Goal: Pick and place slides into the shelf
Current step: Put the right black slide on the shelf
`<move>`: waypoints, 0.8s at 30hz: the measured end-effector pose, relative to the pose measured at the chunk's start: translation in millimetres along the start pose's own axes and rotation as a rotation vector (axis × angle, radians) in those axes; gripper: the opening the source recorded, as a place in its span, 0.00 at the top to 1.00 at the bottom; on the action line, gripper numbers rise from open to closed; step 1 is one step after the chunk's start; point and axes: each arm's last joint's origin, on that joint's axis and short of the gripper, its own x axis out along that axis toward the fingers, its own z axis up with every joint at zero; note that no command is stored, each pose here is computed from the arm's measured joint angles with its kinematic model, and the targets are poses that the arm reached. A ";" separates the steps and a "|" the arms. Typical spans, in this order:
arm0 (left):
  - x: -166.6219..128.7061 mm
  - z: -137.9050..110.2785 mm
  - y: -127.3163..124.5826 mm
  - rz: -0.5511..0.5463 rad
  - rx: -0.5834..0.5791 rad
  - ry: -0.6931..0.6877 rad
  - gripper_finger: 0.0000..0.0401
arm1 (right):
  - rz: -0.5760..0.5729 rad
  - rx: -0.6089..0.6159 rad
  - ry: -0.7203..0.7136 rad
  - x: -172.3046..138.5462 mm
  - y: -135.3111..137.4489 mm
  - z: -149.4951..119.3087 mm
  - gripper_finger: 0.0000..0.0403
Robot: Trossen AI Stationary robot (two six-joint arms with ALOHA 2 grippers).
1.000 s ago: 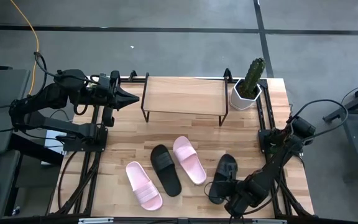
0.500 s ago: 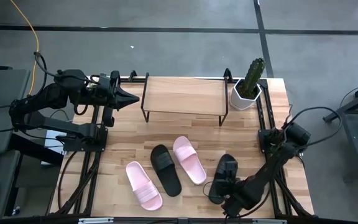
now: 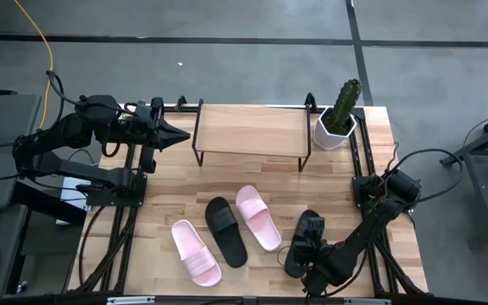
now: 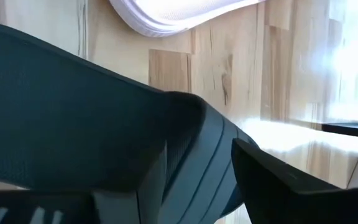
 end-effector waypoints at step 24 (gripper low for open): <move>0.3 -1.7 0.2 0.002 -0.001 0.018 1.00 | -0.143 0.011 0.099 24.4 16.3 -11.9 0.57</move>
